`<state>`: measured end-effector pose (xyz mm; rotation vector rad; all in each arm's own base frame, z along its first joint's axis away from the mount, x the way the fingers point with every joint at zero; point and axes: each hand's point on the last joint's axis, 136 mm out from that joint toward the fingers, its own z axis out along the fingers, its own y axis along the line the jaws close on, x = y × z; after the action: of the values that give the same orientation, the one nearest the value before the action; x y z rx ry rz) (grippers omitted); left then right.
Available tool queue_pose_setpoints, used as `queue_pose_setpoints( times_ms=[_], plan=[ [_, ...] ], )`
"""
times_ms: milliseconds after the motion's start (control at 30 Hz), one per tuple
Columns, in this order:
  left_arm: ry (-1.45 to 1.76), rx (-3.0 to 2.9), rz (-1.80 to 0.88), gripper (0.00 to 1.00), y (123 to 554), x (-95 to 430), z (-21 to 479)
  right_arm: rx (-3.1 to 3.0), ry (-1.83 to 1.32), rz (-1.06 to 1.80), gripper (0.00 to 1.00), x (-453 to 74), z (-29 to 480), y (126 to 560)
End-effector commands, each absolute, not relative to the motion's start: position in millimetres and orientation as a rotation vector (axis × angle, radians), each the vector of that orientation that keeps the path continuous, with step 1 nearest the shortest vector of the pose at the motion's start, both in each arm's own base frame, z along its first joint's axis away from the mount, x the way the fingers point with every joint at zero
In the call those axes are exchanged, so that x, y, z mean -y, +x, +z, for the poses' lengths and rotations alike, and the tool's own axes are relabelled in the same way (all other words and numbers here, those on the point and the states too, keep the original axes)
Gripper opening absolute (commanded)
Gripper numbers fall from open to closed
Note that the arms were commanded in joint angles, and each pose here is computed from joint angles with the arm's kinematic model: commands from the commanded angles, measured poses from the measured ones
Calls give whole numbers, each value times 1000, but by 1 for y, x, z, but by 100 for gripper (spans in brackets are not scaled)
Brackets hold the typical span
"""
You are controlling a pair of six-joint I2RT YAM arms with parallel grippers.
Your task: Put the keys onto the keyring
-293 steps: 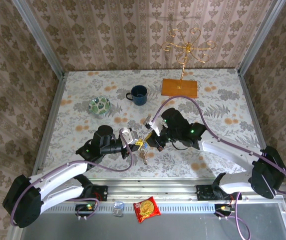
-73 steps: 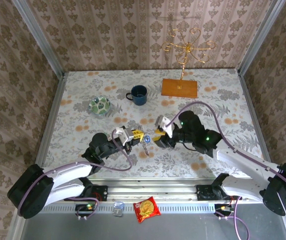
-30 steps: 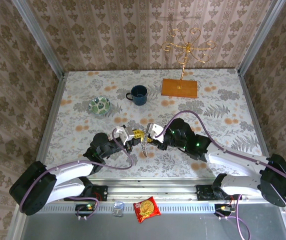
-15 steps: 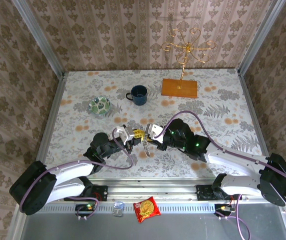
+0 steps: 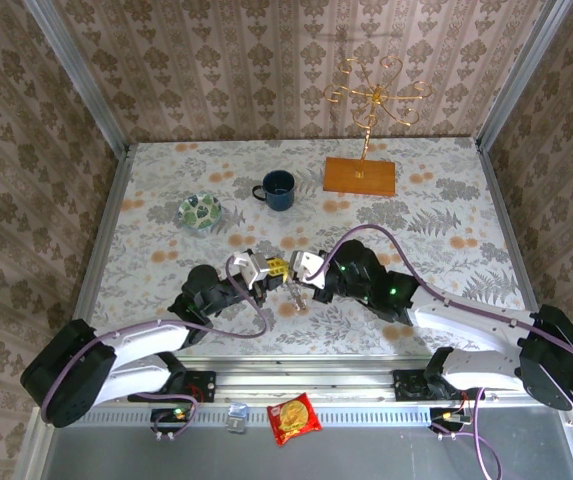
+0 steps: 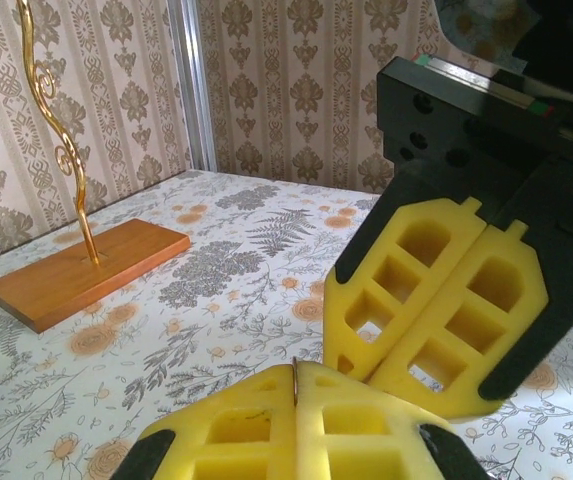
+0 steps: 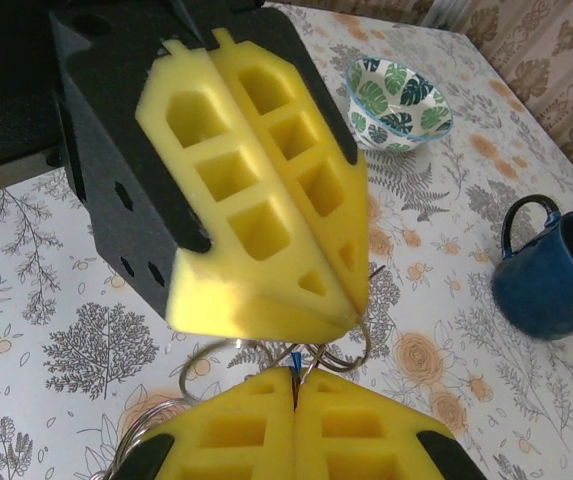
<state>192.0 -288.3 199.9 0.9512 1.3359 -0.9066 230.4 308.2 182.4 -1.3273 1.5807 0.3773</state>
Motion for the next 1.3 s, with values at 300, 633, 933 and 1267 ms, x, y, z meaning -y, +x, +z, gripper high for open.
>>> queue_pose_setpoints(
  times_ms=[300, 633, 933, 1267],
  plan=[
    [933, -1221, -945, 0, 190, 294, 231, -1522, -1312, 409, 28, -300, 203, 223],
    [1063, -1093, -1055, 0, 171, 293, 236, -1584, -1200, 730, 28, -270, 223, 216],
    [1102, -1032, -1109, 0, 166, 299, 240, -1591, -1148, 883, 29, -292, 222, 221],
    [1112, -1025, -1112, 0, 165, 300, 241, -1623, -1151, 921, 28, -298, 209, 222]
  ],
)
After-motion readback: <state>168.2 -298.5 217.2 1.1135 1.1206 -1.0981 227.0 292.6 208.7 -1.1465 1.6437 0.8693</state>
